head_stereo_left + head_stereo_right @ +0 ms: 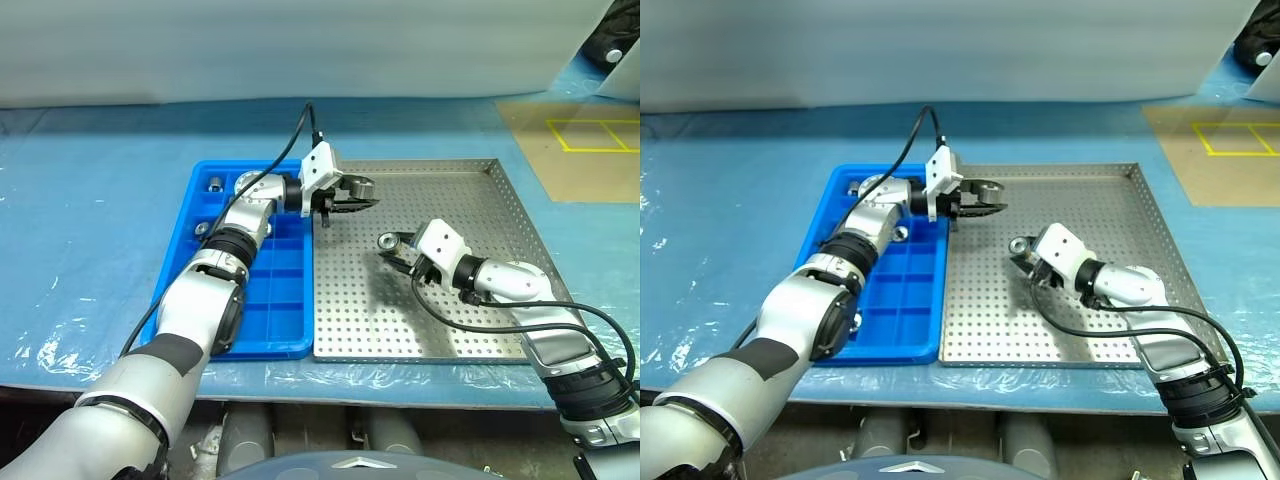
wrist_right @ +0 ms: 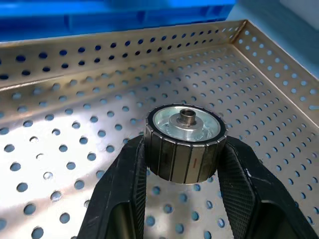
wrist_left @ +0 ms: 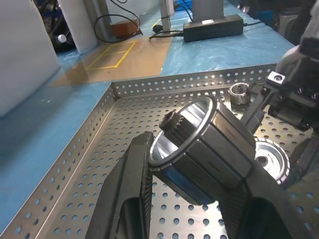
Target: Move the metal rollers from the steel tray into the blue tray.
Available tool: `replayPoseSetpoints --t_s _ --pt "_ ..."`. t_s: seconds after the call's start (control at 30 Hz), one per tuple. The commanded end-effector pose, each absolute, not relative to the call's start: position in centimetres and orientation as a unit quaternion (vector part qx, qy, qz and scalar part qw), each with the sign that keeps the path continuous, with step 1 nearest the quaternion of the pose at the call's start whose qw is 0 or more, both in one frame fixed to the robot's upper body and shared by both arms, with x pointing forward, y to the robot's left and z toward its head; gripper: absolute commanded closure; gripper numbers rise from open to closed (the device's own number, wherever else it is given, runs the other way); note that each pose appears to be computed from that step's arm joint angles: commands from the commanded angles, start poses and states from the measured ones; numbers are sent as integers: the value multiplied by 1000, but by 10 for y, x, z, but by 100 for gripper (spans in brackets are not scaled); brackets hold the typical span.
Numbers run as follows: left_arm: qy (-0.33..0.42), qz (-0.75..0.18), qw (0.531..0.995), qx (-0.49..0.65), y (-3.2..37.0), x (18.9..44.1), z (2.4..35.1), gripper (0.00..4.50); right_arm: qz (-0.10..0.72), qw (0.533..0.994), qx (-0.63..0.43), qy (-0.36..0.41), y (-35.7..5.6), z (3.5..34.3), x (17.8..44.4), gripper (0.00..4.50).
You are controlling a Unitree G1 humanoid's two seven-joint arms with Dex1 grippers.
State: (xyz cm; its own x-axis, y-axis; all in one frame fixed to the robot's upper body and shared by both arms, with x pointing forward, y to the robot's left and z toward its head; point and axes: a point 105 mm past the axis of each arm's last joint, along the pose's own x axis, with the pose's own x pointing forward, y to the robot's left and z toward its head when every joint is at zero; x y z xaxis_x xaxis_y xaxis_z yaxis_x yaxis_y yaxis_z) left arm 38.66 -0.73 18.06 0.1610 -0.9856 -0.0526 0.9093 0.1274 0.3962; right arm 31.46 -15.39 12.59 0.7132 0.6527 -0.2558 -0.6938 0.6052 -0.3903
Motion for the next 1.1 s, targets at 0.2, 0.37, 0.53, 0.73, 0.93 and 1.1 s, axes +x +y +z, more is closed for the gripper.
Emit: replayPoseSetpoints --t_s 0.2,0.37,0.53,0.73,0.93,1.1 --pt "-76 -647 715 253 -29 375 140 314 366 923 -106 50 -177 154 297 285" --pt "-63 -642 709 285 -46 368 116 314 353 928 -104 55 -179 153 291 285" --pt "-29 -619 728 293 -53 370 96 314 345 932 -99 50 -175 154 288 285" --pt "-17 -583 751 310 -50 379 92 217 339 935 -96 50 -175 153 285 285" --pt "-8 -581 743 331 -41 383 90 120 339 935 -96 48 -173 153 287 285" --pt "-31 -591 757 277 -34 389 118 120 343 934 -92 47 -169 151 290 285"
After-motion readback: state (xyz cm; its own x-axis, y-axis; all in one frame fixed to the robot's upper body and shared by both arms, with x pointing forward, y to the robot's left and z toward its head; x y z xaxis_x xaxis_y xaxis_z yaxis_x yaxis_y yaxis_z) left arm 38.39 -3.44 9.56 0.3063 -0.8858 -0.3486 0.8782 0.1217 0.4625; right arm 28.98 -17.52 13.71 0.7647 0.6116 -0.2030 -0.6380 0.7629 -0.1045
